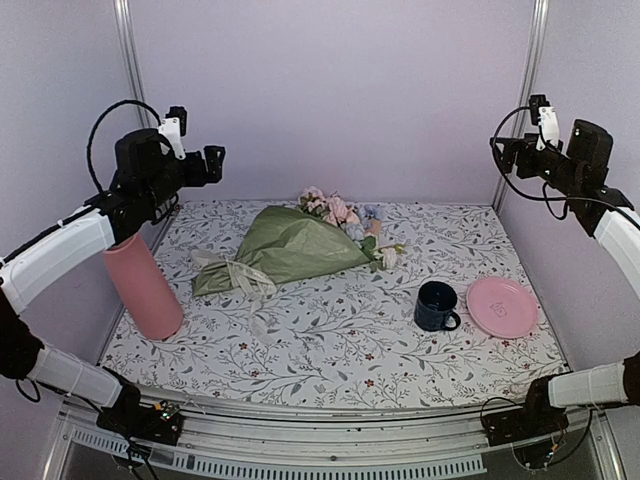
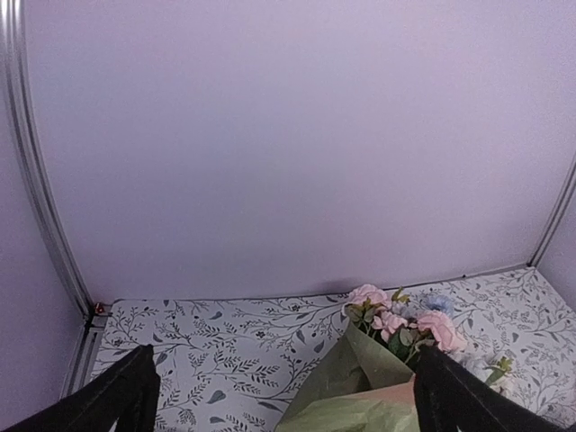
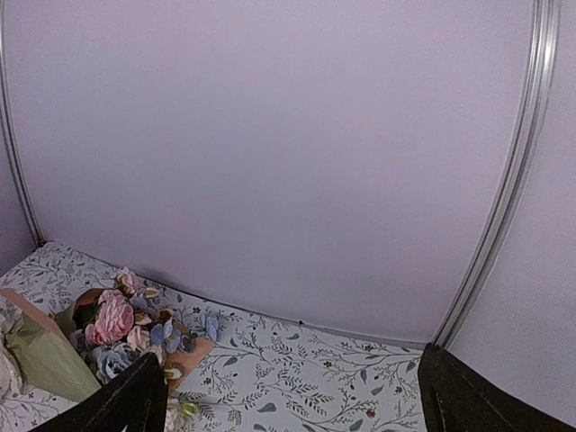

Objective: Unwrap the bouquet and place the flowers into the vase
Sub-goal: Move the tied bouquet to the center of the board.

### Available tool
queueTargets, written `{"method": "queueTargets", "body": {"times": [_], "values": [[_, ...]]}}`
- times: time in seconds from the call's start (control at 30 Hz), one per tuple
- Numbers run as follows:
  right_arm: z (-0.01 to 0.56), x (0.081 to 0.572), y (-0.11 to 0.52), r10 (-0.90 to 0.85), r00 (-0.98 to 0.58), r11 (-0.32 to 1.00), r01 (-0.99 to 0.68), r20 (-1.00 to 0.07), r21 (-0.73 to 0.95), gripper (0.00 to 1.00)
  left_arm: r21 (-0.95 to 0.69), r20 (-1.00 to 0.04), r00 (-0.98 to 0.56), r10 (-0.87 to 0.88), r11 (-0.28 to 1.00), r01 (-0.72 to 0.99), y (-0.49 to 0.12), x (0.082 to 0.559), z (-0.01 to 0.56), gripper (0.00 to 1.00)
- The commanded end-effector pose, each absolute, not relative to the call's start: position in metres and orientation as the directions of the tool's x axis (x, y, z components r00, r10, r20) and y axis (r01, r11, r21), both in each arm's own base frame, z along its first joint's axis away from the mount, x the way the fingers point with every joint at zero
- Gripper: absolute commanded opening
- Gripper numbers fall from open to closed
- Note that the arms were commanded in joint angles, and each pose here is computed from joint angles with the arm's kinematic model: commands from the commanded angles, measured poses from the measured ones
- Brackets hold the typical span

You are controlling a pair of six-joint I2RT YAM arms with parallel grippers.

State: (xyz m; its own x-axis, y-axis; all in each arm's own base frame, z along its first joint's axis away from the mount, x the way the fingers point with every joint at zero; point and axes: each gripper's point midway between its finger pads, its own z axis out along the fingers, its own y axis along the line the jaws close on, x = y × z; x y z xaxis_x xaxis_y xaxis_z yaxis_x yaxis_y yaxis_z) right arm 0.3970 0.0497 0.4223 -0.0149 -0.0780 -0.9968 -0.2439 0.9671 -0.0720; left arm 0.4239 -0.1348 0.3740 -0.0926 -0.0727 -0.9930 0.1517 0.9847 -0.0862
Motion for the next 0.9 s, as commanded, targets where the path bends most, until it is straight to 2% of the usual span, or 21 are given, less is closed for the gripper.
{"method": "queueTargets", "body": {"times": [0.0,0.3,0.43,0.6,0.87], "values": [[0.383,0.409,0.052,-0.064,-0.092,0.958,-0.283,-0.994,-0.036,0.99,-0.085,-0.985,-0.161,-0.064,0.988,0.130,-0.123,0.425,0.351,0.98],[0.292,0.404,0.080,-0.117,-0.234,0.872,-0.489,-0.965,0.013,0.99,-0.067,-0.942,-0.335,0.004,0.977,0.201,-0.132,0.430,0.297,0.82],[0.262,0.391,0.092,-0.129,-0.276,0.822,-0.568,-0.952,0.054,0.99,-0.021,-0.906,-0.418,0.063,0.981,0.192,-0.133,0.429,0.269,0.81],[0.237,0.376,0.107,-0.141,-0.304,0.745,-0.659,-0.942,0.101,0.99,-0.015,-0.842,-0.534,0.082,0.985,0.174,-0.136,0.434,0.231,0.74],[0.221,0.371,0.117,-0.166,-0.315,0.677,-0.726,-0.934,0.124,0.95,0.011,-0.741,-0.669,0.053,0.998,0.066,-0.143,0.462,0.185,0.53]]}}
